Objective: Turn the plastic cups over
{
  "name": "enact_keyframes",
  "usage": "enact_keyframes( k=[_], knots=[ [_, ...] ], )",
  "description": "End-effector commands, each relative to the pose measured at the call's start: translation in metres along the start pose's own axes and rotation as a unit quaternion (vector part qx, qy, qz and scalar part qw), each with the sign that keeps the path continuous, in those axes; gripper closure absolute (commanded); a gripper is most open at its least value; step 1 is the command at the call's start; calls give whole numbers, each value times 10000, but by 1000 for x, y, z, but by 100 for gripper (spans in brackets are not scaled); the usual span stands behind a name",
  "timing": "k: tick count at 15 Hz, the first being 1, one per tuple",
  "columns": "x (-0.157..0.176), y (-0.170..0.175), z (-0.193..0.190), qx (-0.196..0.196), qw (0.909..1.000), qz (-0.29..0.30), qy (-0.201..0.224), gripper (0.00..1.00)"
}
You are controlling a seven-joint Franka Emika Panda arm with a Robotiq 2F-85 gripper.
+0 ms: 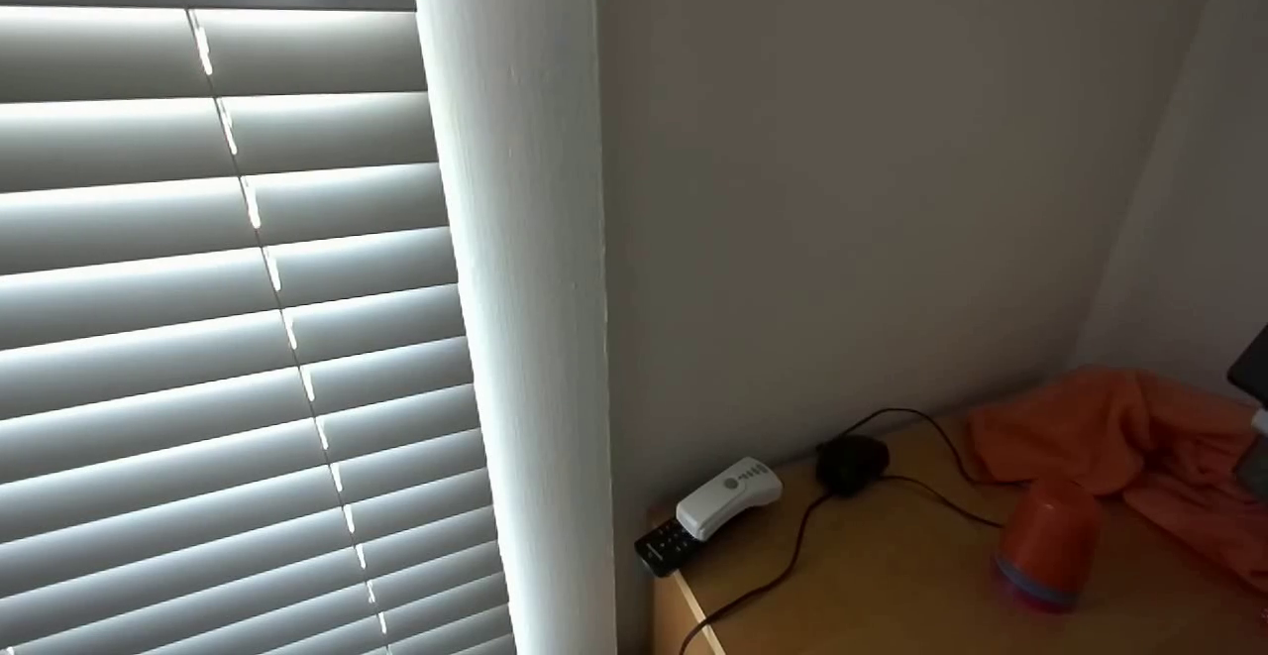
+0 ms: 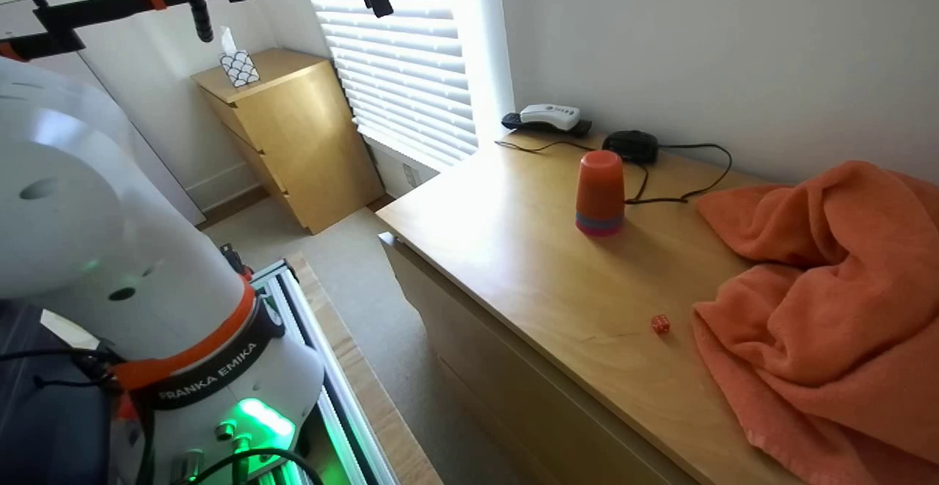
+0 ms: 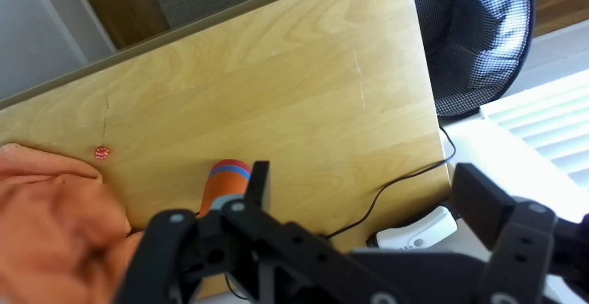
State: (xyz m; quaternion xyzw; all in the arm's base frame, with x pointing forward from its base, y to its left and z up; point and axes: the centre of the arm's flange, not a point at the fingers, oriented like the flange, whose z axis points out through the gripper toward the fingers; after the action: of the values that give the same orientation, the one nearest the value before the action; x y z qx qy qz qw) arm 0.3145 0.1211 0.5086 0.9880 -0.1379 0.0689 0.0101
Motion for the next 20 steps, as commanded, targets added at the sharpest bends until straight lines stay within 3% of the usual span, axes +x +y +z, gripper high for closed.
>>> enact_keyframes(
  k=[1,3,7,13,14,20],
  knots=[
    [26,15,2,63,9990,421,-127,0],
    [49,34,8,-72,9953,963,-3,0],
    [99,81,40,-482,9777,2040,130,0],
    [142,137,97,-721,9341,3455,-541,0],
    [121,133,86,-640,9484,3081,-381,0],
    [133,135,94,-689,9470,3094,-518,0]
  ],
)
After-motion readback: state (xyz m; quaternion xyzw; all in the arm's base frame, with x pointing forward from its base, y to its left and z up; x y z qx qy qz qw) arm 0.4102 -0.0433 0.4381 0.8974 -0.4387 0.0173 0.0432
